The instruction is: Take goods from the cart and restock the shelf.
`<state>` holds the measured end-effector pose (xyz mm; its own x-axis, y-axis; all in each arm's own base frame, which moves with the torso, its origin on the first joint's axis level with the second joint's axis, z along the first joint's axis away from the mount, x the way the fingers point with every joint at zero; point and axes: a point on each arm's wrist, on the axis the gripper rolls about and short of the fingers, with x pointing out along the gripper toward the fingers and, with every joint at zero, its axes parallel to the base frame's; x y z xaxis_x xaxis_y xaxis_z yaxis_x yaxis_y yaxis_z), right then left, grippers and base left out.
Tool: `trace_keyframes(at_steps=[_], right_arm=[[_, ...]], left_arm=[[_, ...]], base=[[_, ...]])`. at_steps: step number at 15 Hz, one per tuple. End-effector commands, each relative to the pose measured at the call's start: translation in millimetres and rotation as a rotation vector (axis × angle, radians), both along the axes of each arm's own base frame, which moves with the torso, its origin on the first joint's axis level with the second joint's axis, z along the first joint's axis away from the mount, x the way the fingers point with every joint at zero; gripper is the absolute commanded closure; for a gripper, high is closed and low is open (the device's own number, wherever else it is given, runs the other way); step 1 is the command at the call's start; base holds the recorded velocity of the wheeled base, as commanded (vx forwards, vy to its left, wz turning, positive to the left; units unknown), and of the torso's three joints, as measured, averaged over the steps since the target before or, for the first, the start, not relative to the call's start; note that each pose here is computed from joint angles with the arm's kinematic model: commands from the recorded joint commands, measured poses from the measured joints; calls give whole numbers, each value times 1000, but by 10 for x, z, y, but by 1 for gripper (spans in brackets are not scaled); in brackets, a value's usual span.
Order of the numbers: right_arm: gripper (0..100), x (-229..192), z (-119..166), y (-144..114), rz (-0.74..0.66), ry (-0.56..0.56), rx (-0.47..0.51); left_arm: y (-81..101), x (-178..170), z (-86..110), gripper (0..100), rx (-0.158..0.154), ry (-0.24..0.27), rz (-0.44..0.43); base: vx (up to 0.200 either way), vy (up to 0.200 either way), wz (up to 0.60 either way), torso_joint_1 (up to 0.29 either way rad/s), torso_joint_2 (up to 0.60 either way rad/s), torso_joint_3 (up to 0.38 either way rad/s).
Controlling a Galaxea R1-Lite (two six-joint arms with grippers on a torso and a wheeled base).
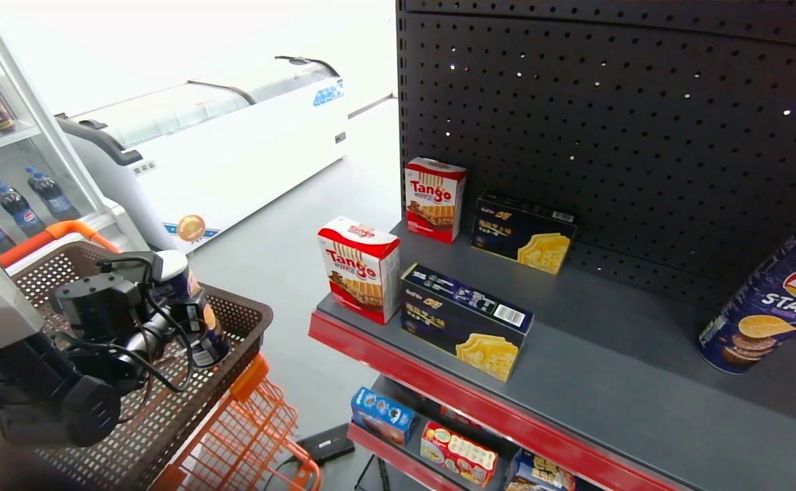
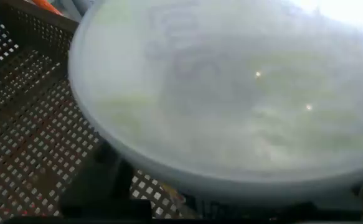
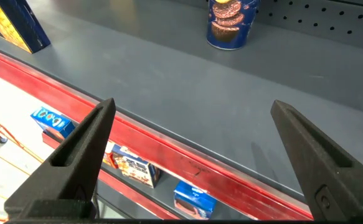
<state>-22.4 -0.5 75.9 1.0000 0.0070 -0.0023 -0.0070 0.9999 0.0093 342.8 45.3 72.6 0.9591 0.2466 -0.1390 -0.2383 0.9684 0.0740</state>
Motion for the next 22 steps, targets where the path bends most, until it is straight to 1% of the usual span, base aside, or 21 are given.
trace_keyframes(at_steps=[1, 2, 3, 4, 5, 6, 9, 10, 11, 12, 13, 15, 16, 17, 18, 19, 20, 21, 22], right_arm=[[0, 1, 1, 0, 1, 1, 0], [0, 1, 1, 0, 1, 1, 0], [0, 1, 1, 0, 1, 1, 0], [0, 1, 1, 0, 1, 1, 0], [0, 1, 1, 0, 1, 1, 0], [0, 1, 1, 0, 1, 1, 0], [0, 1, 1, 0, 1, 1, 0], [0, 1, 1, 0, 1, 1, 0], [0, 1, 1, 0, 1, 1, 0], [0, 1, 1, 0, 1, 1, 0], [0, 1, 1, 0, 1, 1, 0], [0, 1, 1, 0, 1, 1, 0], [0, 1, 1, 0, 1, 1, 0], [0, 1, 1, 0, 1, 1, 0], [0, 1, 1, 0, 1, 1, 0], [0, 1, 1, 0, 1, 1, 0], [0, 1, 1, 0, 1, 1, 0], [0, 1, 1, 0, 1, 1, 0], [0, 1, 1, 0, 1, 1, 0]], left_arm=[[5, 47, -13, 100, 2, -5, 1], [1, 100, 17, 100, 3, -27, -2], [-3, 114, 34, 100, 6, -36, -4], [-6, 135, 60, 100, 18, -44, -6], [-8, 168, 145, 100, 35, -72, -11], [-29, 188, 345, 100, 42, -129, -18], [-94, 164, 799, 100, 44, -152, -63], [-113, 157, 864, 100, 43, -154, -77], [-170, 95, 1072, 100, 39, -146, -122], [-231, -6, 1233, 100, 36, -142, -162], [-278, -56, 1390, 100, 39, -187, -182], [-455, -190, 1600, 100, 40, -241, -240], [-609, -296, 1673, 100, 32, -236, -289], [-669, -321, 1682, 100, 21, -210, -307], [-724, -335, 1707, 100, 21, -209, -338], [-833, -387, 1748, 100, 15, -225, -414], [-957, -521, 1816, 100, 2, -241, -589], [-981, -599, 1823, 100, -4, -233, -680], [-994, -637, 1830, 100, -6, -229, -713]], base=[[0, 0, 0, 0, 0, 0], [0, 0, 0, 0, 0, 0], [0, 0, 0, 0, 0, 0], [0, 0, 0, 0, 0, 0], [0, 0, 0, 0, 0, 0], [0, 0, 0, 0, 0, 0], [0, 0, 0, 0, 0, 0], [0, 0, 0, 0, 0, 0], [0, 0, 0, 0, 0, 0], [0, 0, 0, 0, 0, 0], [0, 0, 0, 0, 0, 0], [0, 0, 0, 0, 0, 0], [0, 0, 0, 0, 0, 0], [0, 0, 0, 0, 0, 0], [0, 0, 0, 0, 0, 0], [0, 0, 0, 0, 0, 0], [0, 0, 0, 0, 0, 0], [0, 0, 0, 0, 0, 0], [0, 0, 0, 0, 0, 0]])
